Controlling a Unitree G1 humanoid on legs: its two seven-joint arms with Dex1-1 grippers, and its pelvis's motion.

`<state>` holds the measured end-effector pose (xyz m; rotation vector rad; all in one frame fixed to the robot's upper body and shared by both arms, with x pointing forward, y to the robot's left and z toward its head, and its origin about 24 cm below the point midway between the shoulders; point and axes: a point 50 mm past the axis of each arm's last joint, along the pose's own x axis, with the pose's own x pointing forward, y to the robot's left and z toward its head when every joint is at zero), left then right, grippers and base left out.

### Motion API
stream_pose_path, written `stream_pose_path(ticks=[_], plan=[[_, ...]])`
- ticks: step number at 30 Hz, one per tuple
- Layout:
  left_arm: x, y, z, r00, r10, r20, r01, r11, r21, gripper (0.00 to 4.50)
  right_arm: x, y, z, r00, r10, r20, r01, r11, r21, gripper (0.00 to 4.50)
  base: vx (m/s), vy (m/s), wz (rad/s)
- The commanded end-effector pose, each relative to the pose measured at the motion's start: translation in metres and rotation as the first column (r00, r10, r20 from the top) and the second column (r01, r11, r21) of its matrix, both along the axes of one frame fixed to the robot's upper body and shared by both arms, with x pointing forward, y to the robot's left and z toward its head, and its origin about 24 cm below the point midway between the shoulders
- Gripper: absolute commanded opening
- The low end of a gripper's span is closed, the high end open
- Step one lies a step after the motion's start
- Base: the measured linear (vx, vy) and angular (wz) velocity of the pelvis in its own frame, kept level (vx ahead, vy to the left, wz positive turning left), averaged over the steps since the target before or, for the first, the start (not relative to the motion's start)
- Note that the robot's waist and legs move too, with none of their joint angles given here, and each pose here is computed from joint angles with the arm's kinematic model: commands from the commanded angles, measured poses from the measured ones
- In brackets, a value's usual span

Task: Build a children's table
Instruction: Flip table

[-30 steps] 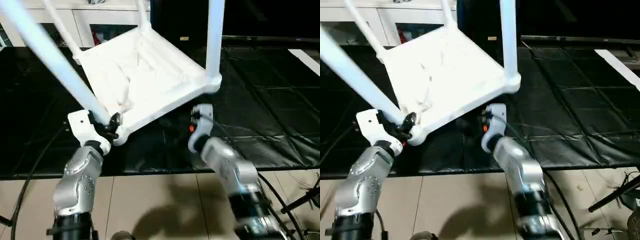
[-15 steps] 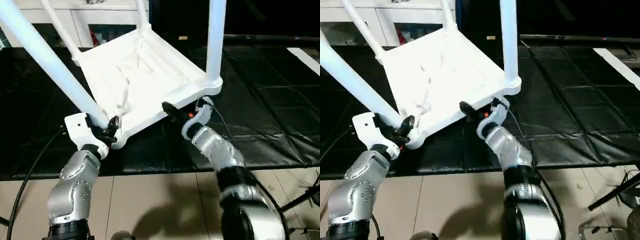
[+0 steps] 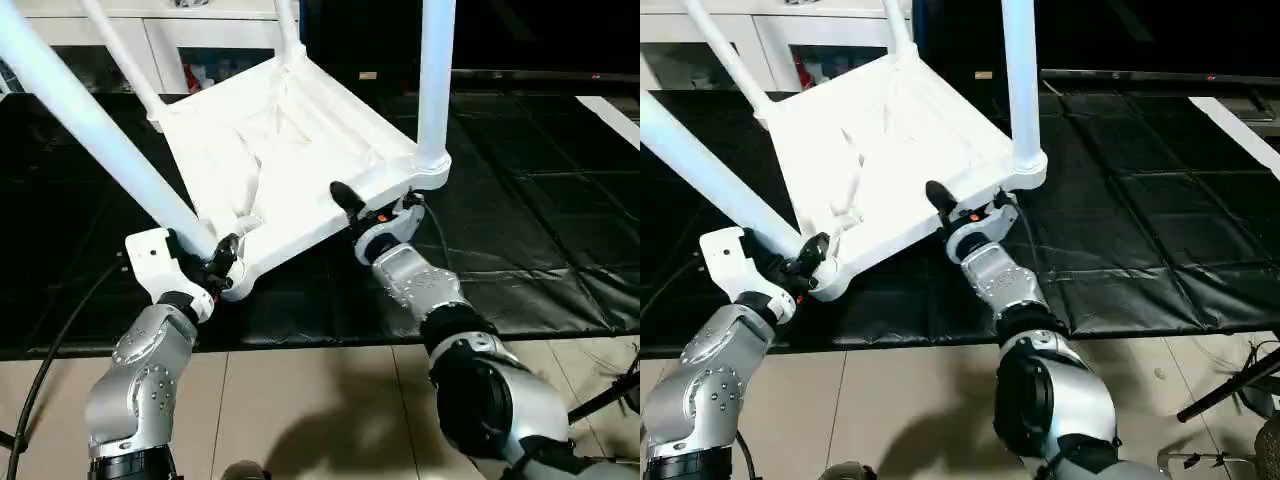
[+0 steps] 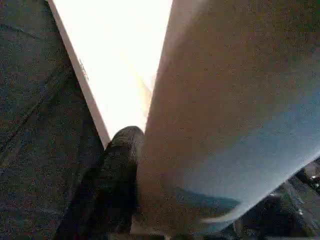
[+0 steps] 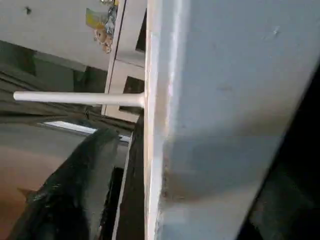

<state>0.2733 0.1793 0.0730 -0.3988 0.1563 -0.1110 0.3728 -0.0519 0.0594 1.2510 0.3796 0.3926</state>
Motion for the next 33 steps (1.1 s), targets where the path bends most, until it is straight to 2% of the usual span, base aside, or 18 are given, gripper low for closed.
stream_pose_path(ticks=[1,6,10,13,19,23,25,26,28,30,31,33], plan=[[-0.004,-0.018,-0.005,0.994,-0.113,-0.014,0.110,0.987,-0.121,2.23,0.005,0.010,0.016,0.998,0.016,0.057,-0.018,1.000,0.025,3.56,0.000,0.000,0.00],[-0.008,-0.023,-0.005,0.985,-0.168,-0.025,0.164,0.978,-0.126,2.23,0.006,0.013,0.016,0.998,0.009,0.058,-0.009,1.000,0.004,3.13,0.000,0.000,0.00],[-0.011,-0.024,-0.005,0.983,-0.180,-0.031,0.174,0.976,-0.131,2.23,0.007,0.012,0.016,0.998,-0.009,0.067,0.009,1.000,-0.012,2.78,0.000,0.000,0.00],[-0.013,-0.024,-0.005,0.982,-0.187,-0.036,0.181,0.975,-0.130,2.23,0.008,0.012,0.017,0.997,-0.015,0.071,0.016,1.000,-0.014,2.69,0.000,0.000,0.00],[-0.015,-0.023,-0.005,0.981,-0.191,-0.045,0.184,0.975,-0.128,2.23,0.009,0.011,0.018,0.996,-0.018,0.090,0.021,0.999,-0.036,2.12,0.000,0.000,0.00],[-0.014,-0.023,-0.004,0.981,-0.187,-0.043,0.180,0.976,-0.126,2.23,0.010,0.010,0.020,0.994,-0.017,0.111,0.022,0.999,-0.044,2.00,0.000,0.000,0.00],[-0.013,-0.019,-0.005,0.985,-0.167,-0.044,0.159,0.977,-0.139,2.23,0.014,0.002,0.026,0.989,-0.049,0.140,0.058,0.997,-0.057,1.98,0.000,0.000,0.00],[-0.013,-0.018,-0.005,0.985,-0.166,-0.044,0.159,0.978,-0.139,2.58,0.015,0.000,0.028,0.988,-0.057,0.145,0.066,0.996,-0.058,1.97,0.000,0.000,0.00],[-0.017,-0.015,-0.007,0.981,-0.187,-0.051,0.181,0.978,-0.101,2.93,0.020,-0.012,0.033,0.982,-0.108,0.154,0.118,0.991,-0.059,1.96,0.000,0.000,0.00],[-0.020,-0.013,-0.010,0.977,-0.204,-0.062,0.199,0.976,-0.084,2.95,0.024,-0.022,0.036,0.975,-0.156,0.157,0.167,0.984,-0.060,1.96,0.000,0.000,0.00],[-0.022,-0.013,-0.011,0.975,-0.211,-0.067,0.206,0.975,-0.077,3.22,0.025,-0.027,0.037,0.971,-0.177,0.158,0.188,0.980,-0.059,1.96,0.000,0.000,0.00],[-0.029,-0.011,-0.017,0.965,-0.249,-0.084,0.245,0.968,-0.050,3.34,0.029,-0.044,0.042,0.954,-0.237,0.183,0.255,0.963,-0.084,1.96,0.000,0.000,0.00]])
